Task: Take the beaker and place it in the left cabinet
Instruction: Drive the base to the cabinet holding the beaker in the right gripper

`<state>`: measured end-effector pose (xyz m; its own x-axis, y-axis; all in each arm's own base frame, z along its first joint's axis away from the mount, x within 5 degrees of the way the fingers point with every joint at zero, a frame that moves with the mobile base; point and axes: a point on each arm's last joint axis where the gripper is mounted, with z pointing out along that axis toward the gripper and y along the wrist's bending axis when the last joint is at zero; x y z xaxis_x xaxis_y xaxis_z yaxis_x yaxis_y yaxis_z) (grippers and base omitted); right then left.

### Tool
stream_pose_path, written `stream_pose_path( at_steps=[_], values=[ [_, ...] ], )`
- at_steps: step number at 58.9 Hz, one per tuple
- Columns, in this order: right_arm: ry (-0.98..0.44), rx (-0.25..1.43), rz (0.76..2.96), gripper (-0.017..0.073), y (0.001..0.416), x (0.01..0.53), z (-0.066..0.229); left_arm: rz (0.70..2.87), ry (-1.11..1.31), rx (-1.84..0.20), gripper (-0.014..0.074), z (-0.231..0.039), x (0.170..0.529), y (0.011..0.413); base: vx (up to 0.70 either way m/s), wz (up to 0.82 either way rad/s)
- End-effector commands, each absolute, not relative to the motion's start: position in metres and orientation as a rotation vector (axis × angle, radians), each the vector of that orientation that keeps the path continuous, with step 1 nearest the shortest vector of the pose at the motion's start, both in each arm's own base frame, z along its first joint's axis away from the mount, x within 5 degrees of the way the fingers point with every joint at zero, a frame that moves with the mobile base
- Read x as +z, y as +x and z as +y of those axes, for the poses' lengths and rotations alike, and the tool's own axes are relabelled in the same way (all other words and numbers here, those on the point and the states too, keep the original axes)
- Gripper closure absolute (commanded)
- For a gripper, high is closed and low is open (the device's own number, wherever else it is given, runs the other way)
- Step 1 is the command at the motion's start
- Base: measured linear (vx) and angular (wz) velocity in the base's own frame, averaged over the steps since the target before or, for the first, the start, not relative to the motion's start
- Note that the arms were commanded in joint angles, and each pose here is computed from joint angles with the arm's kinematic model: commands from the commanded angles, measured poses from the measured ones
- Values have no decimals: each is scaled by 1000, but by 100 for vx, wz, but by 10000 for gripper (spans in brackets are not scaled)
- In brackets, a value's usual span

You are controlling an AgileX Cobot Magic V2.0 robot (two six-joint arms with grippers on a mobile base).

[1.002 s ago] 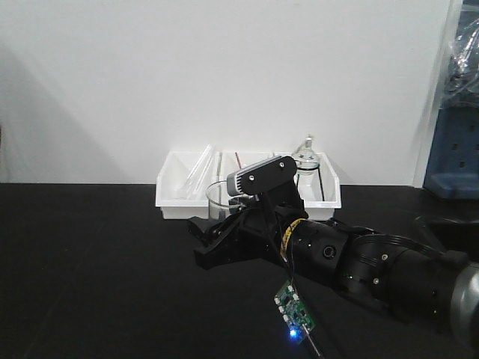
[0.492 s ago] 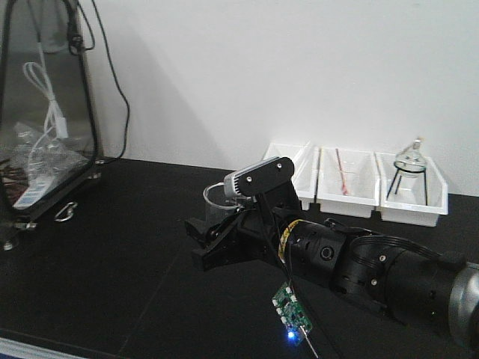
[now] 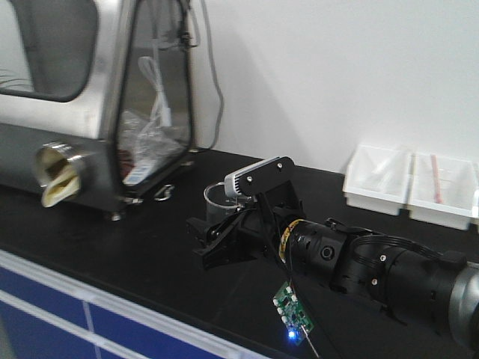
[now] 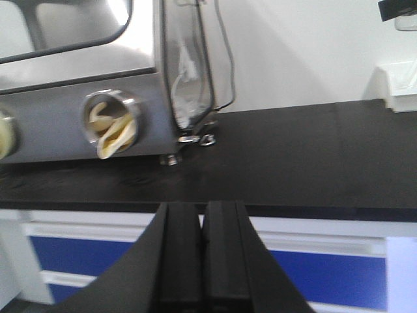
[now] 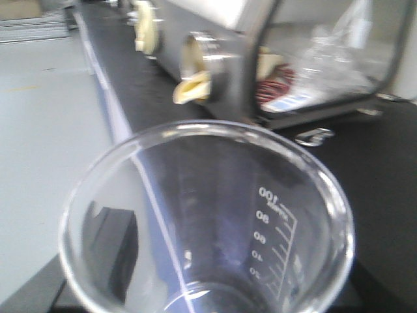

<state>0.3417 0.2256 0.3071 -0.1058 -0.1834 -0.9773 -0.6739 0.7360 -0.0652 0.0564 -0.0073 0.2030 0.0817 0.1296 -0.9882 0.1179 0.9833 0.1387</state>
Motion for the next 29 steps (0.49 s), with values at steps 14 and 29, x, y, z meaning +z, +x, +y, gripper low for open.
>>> stream_pose_path(
  at_steps=[14,29],
  values=[
    [-674,524,1538,562,334,342,223,1416,189,2,592,-7,205,55,-2,57],
    [-674,524,1538,562,334,342,223,1416,189,2,592,-7,205,55,3,70]
  ],
)
